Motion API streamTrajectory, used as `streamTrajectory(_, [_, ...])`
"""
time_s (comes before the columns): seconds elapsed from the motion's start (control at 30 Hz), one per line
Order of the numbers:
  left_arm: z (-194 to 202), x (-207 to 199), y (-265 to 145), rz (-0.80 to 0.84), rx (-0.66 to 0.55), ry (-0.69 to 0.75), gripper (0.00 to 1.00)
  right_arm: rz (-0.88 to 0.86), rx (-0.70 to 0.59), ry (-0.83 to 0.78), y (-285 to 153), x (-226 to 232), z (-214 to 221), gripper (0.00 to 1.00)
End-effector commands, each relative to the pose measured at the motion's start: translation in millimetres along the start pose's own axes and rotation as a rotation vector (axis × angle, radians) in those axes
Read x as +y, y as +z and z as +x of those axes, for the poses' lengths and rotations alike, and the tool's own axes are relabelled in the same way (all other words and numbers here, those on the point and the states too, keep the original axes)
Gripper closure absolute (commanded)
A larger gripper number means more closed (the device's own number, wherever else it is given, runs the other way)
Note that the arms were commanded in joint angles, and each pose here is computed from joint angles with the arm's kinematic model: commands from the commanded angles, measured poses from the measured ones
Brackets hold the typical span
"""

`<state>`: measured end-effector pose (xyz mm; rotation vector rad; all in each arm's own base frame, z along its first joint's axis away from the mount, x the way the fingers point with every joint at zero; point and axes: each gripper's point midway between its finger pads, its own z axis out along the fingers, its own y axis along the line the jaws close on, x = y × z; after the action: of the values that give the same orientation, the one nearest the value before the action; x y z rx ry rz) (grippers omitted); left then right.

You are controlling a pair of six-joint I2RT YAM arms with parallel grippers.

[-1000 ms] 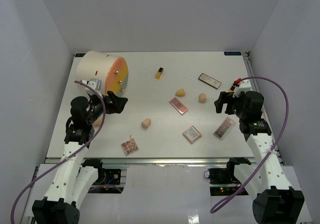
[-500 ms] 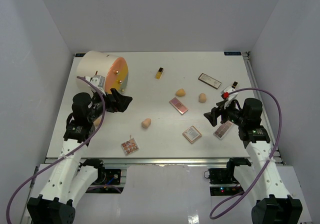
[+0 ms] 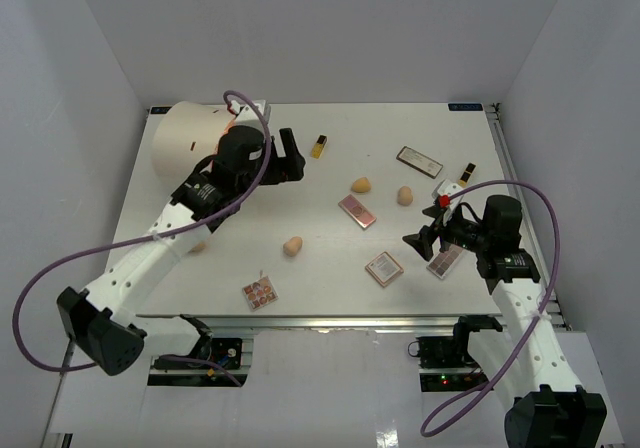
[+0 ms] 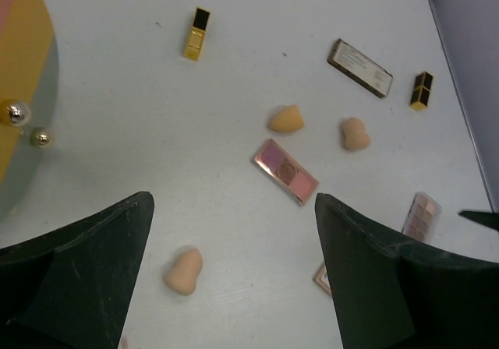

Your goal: Organize the makeup

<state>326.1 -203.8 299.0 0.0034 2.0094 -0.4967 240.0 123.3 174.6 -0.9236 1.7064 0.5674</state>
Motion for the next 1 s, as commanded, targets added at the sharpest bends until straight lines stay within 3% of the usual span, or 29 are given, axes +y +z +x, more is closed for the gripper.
streamTrajectory(0.0, [-27,47,1,-0.407,-0.063,0.043,0.04,0.008,-0.034,-0.064,-5,-2,-19,0.1])
streamTrajectory(0.2, [-32,54,24,-0.558,-0.106,0.062,0.02,0.017,-0.044,-0.065,-7,-2,-24,0.1])
streamTrajectory(0.5, [-63,80,31,-0.837,-0.193,0.236,0.05,0.068,-0.043,-0.078,-12,-7,-24,0.1])
streamTrajectory(0.6, [-63,85,38,-0.893,-0.175,0.31,0.08,0.076,-0.042,-0.081,-13,-8,-25,0.1])
streamTrajectory(0.73, [-66,96,43,-0.946,-0.14,0.414,0.18,0.078,-0.04,-0.077,-12,-9,-24,0.1])
streamTrajectory(0.97, [-48,120,59,-0.999,-0.035,0.536,0.21,0.079,-0.038,-0.075,-12,-8,-24,0.1])
